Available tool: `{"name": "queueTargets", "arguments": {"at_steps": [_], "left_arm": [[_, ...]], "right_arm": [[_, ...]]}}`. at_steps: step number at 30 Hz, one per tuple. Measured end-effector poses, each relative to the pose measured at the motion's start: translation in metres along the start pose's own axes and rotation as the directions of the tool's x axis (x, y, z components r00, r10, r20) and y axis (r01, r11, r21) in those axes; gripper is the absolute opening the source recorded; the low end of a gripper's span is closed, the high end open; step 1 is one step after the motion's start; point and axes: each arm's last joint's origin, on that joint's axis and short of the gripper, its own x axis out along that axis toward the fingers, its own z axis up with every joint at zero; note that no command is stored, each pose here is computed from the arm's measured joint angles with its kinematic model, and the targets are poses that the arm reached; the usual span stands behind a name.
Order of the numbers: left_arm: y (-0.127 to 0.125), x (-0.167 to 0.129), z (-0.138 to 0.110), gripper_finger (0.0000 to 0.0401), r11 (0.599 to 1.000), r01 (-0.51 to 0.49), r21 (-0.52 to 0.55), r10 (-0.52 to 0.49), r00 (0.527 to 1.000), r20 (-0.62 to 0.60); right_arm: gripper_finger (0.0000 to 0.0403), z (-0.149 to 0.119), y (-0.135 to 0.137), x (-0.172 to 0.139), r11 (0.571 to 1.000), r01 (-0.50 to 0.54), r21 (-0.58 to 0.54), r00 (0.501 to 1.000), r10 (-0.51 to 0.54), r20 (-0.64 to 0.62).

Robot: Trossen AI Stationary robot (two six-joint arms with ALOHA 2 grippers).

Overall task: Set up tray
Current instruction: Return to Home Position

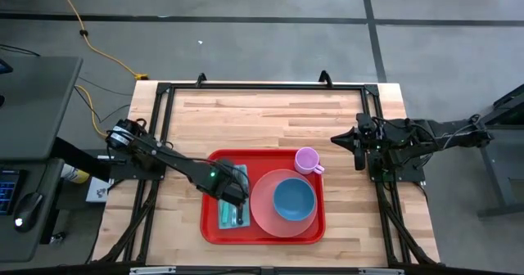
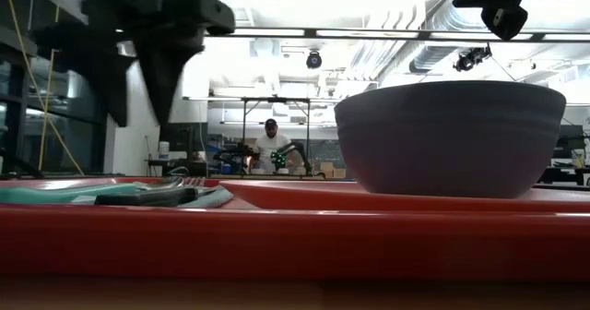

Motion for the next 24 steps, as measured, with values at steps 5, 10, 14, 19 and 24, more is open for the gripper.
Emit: {"name": "queueTargets", "arguments": {"at_steps": [5,10,14,19,24], "left_arm": [[-0.005,-0.002,0.008,0.0262,0.997,0.033,0.068,-0.044,0.986,0.163],[-0.023,-0.003,0.028,0.0262,0.962,0.133,0.237,-0.207,0.925,0.319],[-0.039,-0.017,0.060,0.0262,0.894,0.229,0.386,-0.384,0.835,0.394],[-0.030,-0.039,0.101,0.0262,0.867,0.184,0.463,-0.424,0.762,0.490],[0.000,-0.068,0.127,0.0262,0.850,0.080,0.520,-0.402,0.737,0.543]], "right_arm": [[0.0000,0.000,0.000,0.000,1.000,0.000,0.000,1.000,0.000,0.000],[0.0000,0.000,0.000,0.000,1.000,0.000,0.002,1.000,0.000,0.001],[0.0000,0.001,0.001,0.000,1.000,-0.007,0.007,1.000,0.007,0.015],[0.0000,0.004,-0.001,-0.009,0.999,-0.031,0.043,0.998,0.028,0.057],[0.0000,0.007,-0.009,-0.040,0.995,-0.085,0.055,0.982,0.074,0.174]]}}
